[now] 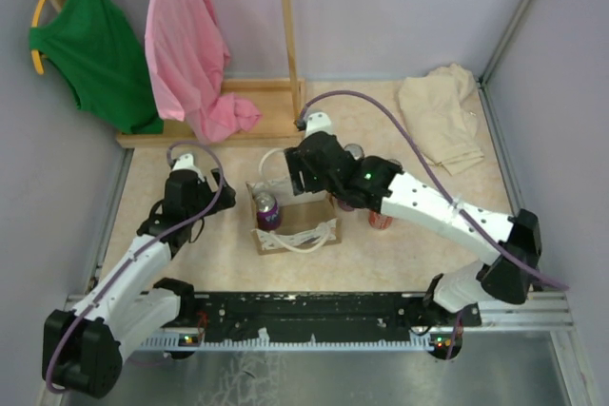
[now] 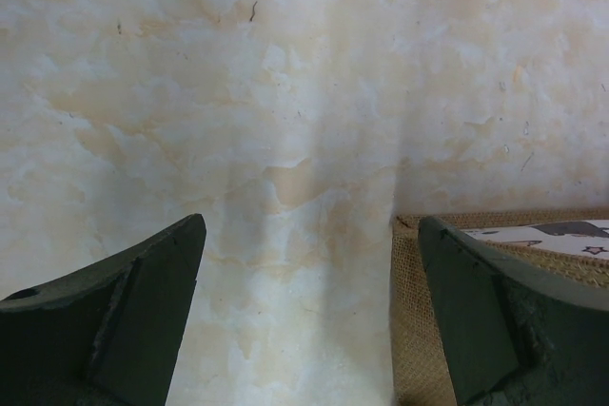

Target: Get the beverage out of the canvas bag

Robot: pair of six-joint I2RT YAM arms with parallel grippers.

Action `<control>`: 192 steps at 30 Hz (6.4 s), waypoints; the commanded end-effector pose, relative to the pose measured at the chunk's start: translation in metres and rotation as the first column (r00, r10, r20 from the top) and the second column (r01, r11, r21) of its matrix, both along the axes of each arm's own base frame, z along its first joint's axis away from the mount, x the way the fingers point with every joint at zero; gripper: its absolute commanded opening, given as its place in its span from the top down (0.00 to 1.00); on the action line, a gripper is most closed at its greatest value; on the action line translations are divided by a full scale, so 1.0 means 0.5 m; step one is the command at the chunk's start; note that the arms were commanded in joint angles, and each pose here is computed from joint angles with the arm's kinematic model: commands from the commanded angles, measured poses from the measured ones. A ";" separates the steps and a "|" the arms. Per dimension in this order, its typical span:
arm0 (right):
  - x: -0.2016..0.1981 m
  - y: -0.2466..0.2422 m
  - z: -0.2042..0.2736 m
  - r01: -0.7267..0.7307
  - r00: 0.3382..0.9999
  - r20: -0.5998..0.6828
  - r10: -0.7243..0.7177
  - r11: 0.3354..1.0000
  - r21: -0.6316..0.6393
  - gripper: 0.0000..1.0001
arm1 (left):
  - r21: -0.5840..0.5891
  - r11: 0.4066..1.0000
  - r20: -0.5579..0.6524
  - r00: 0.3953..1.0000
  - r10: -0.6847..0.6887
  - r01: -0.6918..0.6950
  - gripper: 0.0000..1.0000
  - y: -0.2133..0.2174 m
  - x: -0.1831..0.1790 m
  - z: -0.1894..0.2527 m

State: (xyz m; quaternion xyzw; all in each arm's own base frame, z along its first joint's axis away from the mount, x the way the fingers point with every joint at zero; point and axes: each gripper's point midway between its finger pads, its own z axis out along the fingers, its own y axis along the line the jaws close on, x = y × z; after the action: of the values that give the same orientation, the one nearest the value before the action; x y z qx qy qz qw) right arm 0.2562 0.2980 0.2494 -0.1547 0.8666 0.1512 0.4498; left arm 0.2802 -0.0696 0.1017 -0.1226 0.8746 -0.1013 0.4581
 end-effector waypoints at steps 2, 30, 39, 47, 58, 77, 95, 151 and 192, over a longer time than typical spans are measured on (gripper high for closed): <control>-0.017 0.114 0.029 -0.121 0.993 0.016 0.120 0.989 0.086 0.36 | -0.001 1.000 0.029 1.000 0.010 -0.010 0.01 0.004 -0.001 0.020; -0.040 0.254 -0.144 -0.248 0.956 -0.155 0.248 0.969 0.019 0.20 | 0.011 1.000 0.022 1.000 0.021 -0.022 0.01 0.012 -0.008 0.016; -0.040 0.263 -0.188 -0.256 0.951 -0.187 0.246 0.966 -0.028 0.10 | 0.013 1.000 0.022 0.999 0.024 -0.025 0.01 0.013 -0.008 0.014; -0.029 0.245 -0.236 -0.215 0.961 -0.201 0.189 0.970 -0.113 0.05 | 0.011 1.000 0.017 1.000 0.018 -0.018 0.01 0.010 -0.007 0.012; -0.019 0.235 -0.267 -0.184 0.969 -0.197 0.152 0.971 -0.155 0.13 | 0.011 1.000 0.010 1.000 0.010 -0.010 0.01 0.006 -0.004 0.009; -0.021 0.225 -0.269 -0.171 0.976 -0.170 0.135 0.961 -0.219 1.00 | 0.008 1.000 0.005 1.000 0.012 -0.012 0.01 0.006 -0.005 0.004; -0.022 0.216 0.097 -0.200 0.975 0.110 0.191 0.977 0.073 1.00 | 0.002 1.000 0.014 1.000 0.013 -0.014 0.01 0.006 -0.006 0.008; 0.067 -0.500 -0.153 0.726 0.687 0.027 -0.726 0.687 0.029 1.00 | 0.005 1.000 0.050 0.999 -0.022 0.022 0.01 -0.003 0.004 0.013; 0.035 -0.539 -0.184 0.769 0.637 -0.069 -0.768 0.639 -0.010 0.01 | 0.019 0.997 0.112 0.991 0.073 -0.076 0.01 0.030 0.009 0.039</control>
State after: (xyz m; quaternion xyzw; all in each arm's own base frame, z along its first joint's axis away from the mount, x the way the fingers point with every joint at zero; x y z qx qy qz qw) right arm 0.2676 0.0357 0.1265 0.2226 0.8881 -0.0461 0.3994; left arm 0.2838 -0.0614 0.1120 -0.1287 0.8544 -0.0914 0.4951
